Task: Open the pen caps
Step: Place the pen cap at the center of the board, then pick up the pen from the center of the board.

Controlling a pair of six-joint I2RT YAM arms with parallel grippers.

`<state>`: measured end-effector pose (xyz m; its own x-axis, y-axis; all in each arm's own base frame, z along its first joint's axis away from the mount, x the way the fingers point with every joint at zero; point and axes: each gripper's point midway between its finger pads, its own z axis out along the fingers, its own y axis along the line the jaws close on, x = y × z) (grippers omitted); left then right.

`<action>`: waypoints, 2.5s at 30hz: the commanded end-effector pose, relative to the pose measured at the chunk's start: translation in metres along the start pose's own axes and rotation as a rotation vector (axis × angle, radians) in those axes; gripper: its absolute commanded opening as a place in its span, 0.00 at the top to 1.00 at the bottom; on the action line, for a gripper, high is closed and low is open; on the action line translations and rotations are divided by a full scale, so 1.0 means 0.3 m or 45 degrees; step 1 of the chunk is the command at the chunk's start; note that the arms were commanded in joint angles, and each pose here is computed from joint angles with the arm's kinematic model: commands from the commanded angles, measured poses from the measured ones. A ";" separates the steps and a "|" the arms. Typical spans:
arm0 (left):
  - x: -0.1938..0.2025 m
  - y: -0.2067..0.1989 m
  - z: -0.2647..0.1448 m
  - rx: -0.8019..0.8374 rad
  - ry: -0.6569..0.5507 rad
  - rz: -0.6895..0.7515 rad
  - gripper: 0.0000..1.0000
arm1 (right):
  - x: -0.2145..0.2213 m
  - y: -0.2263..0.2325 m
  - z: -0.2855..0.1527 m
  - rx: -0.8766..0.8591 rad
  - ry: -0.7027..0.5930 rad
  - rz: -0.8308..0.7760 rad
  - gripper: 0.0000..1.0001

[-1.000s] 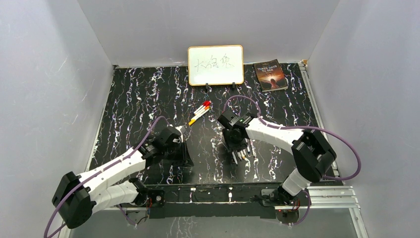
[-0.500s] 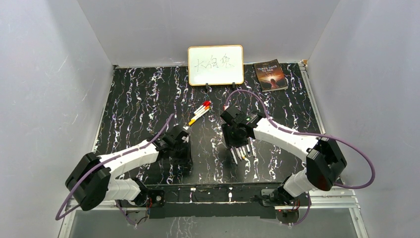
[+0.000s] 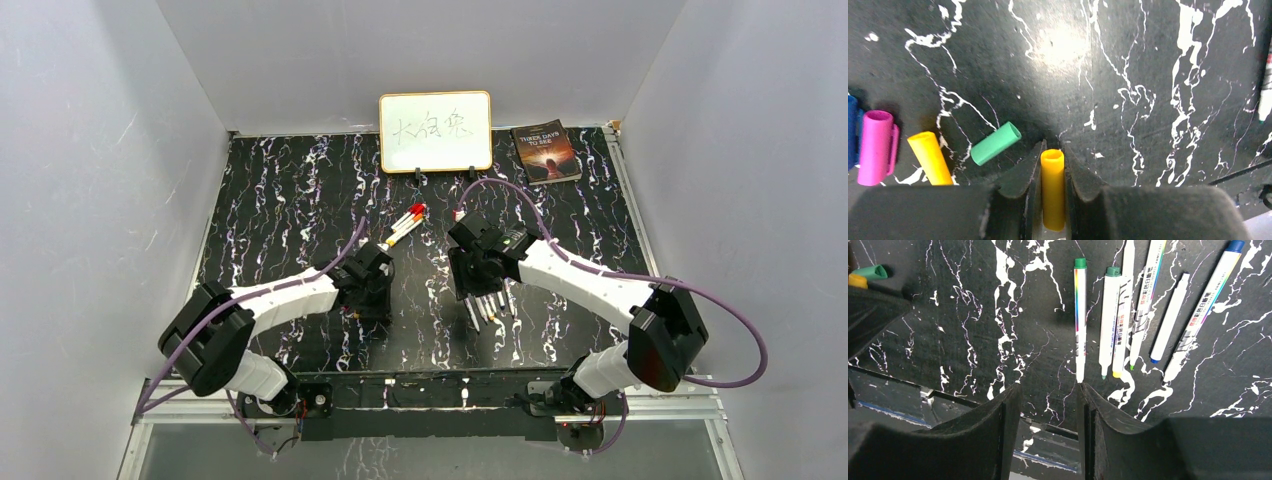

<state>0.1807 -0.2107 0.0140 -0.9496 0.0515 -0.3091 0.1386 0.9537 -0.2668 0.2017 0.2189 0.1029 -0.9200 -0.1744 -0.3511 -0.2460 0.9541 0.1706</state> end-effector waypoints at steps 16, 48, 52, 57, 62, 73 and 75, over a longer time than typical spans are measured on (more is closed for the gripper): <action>0.009 0.232 -0.026 -0.350 -0.023 -0.075 0.87 | -0.015 0.028 -0.020 -0.065 -0.051 0.008 0.58; -0.011 0.238 -0.131 -0.412 -0.031 -0.153 0.51 | -0.004 0.045 -0.015 -0.090 -0.050 0.011 0.52; -0.069 0.185 -0.195 -0.356 -0.076 -0.160 0.40 | -0.031 0.071 -0.017 -0.117 -0.059 0.009 0.41; -0.111 0.112 -0.264 -0.234 -0.118 -0.178 0.34 | -0.098 0.135 -0.009 -0.167 -0.065 -0.004 0.30; -0.130 0.059 -0.351 -0.117 -0.175 -0.194 0.27 | -0.209 0.201 0.032 -0.163 -0.077 0.004 0.29; -0.066 0.045 -0.491 0.036 -0.240 -0.246 0.02 | -0.465 0.310 0.235 -0.056 -0.117 0.200 0.37; -0.050 0.049 -0.497 0.049 -0.241 -0.252 0.02 | -0.506 0.319 0.267 -0.037 -0.126 0.243 0.38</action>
<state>0.1710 -0.1577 0.1476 -0.8772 -0.1810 -0.4447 -0.0199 0.9391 -0.3430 0.3054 0.3364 0.0805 -0.9399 -0.0817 -0.3316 -0.1657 0.9581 0.2337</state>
